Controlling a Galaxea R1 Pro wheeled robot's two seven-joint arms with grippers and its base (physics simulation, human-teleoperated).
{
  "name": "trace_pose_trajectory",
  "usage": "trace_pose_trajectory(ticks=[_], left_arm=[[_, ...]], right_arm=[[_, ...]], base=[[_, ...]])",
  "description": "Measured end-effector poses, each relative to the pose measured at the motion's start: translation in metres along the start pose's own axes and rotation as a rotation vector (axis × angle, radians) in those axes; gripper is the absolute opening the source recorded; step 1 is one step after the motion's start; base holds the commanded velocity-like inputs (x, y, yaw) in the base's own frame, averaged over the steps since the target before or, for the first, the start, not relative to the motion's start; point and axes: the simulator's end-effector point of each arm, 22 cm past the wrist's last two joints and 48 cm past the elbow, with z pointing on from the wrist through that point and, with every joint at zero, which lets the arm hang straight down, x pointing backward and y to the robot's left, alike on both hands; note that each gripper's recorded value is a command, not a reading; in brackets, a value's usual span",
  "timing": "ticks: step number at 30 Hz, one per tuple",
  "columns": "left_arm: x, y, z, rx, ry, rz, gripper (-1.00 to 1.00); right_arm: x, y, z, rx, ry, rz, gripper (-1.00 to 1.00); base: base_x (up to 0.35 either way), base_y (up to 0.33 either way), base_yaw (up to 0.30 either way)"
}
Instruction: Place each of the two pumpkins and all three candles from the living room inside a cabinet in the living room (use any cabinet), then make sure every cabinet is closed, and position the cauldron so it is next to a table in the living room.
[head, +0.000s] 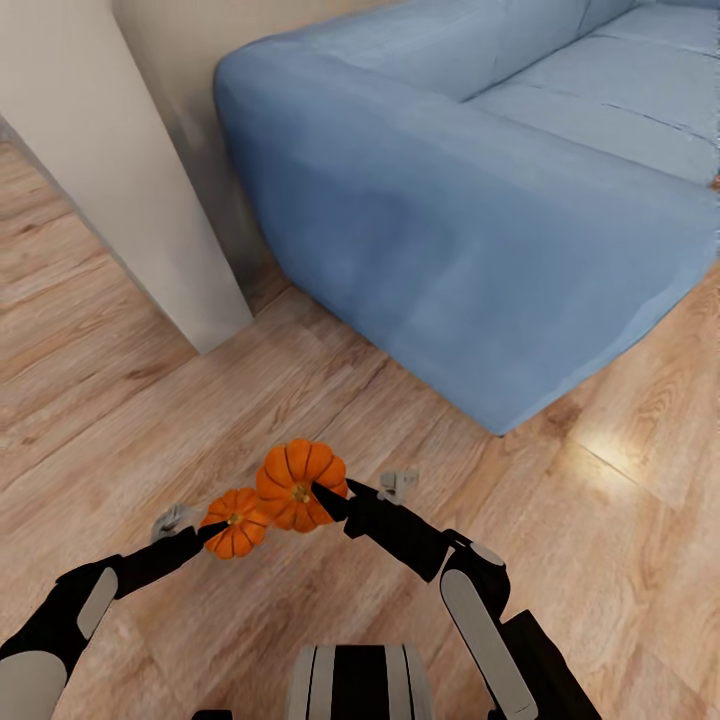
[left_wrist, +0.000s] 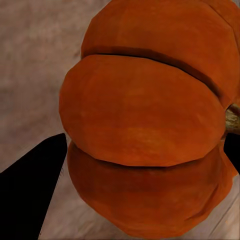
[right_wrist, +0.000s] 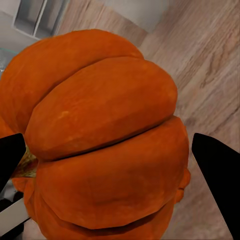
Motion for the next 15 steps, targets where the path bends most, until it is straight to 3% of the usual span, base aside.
trace_pose_trajectory(ticks=[5,10,15], left_arm=[[-0.022,0.008,-0.019,-0.02,-0.034,0.018,-1.0],[-0.049,0.013,-0.041,-0.017,-0.102,-0.012,-1.0],[-0.055,-0.014,-0.054,0.108,-0.083,-0.041,-1.0]], right_arm=[[-0.013,0.0,-0.005,0.009,-0.024,-0.012,-1.0],[-0.022,0.006,-0.009,0.007,-0.041,-0.023,-1.0],[-0.024,0.01,-0.01,0.008,-0.04,-0.029,-1.0]], base=[[0.0,0.0,0.0],[0.0,0.0,0.0],[0.0,0.0,0.0]])
